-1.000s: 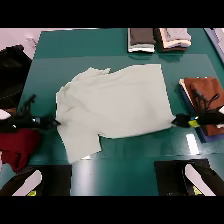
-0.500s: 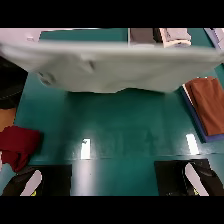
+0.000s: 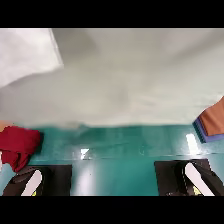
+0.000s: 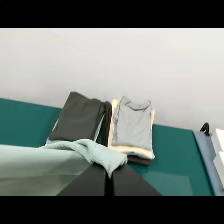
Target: Fold the shirts.
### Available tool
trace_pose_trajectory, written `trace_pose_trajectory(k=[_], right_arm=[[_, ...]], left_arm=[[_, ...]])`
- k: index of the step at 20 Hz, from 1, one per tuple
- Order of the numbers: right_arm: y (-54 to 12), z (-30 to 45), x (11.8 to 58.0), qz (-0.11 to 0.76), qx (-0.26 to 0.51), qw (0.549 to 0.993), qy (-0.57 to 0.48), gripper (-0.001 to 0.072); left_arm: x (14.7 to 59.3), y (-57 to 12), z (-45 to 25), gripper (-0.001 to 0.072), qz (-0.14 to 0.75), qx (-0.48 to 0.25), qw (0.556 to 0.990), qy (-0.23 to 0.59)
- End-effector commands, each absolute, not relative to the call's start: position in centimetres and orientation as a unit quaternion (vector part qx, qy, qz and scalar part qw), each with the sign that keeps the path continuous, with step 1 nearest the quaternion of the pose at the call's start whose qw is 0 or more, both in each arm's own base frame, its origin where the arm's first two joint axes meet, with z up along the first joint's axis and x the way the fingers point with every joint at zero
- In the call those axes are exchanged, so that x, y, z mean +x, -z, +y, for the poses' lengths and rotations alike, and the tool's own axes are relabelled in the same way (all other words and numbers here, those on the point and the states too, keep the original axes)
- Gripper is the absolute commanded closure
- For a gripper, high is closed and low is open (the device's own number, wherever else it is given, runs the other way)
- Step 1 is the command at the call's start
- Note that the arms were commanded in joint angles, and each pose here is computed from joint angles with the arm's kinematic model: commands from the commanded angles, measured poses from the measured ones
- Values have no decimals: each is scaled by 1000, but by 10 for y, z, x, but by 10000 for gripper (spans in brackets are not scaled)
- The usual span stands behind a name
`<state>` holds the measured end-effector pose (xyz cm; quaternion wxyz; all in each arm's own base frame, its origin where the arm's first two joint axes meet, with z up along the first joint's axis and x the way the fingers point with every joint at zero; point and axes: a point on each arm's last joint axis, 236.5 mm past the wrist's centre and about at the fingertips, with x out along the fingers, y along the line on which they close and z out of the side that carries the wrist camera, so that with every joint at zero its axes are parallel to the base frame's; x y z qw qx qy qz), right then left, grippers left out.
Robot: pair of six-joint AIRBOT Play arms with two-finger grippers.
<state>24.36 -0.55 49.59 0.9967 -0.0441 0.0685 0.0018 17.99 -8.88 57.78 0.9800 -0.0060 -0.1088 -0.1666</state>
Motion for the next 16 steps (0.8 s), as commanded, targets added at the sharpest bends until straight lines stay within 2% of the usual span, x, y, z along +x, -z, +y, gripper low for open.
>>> trace_pose_trajectory(k=[1, 4, 6, 10, 13, 16], right_arm=[[-455, -20, 272, 128, -10, 992, -9, 697], [-372, -34, 319, 241, 42, 969, -33, 697], [-301, -34, 351, 335, 59, 939, -55, 697], [-157, -19, 393, 505, 37, 859, -70, 697], [-79, 1, 420, 575, 58, 812, -83, 696], [-36, 11, 449, 597, 74, 795, -83, 697]], left_arm=[[241, -521, -65, 678, -13, -47, 988, 150], [324, -405, -44, 677, 156, -109, 970, 154], [370, -324, -34, 677, 249, -142, 944, 161], [421, -161, -21, 677, 415, -202, 873, 158], [444, -76, -51, 677, 489, -192, 828, 195], [484, -35, -65, 677, 481, -195, 836, 177]])
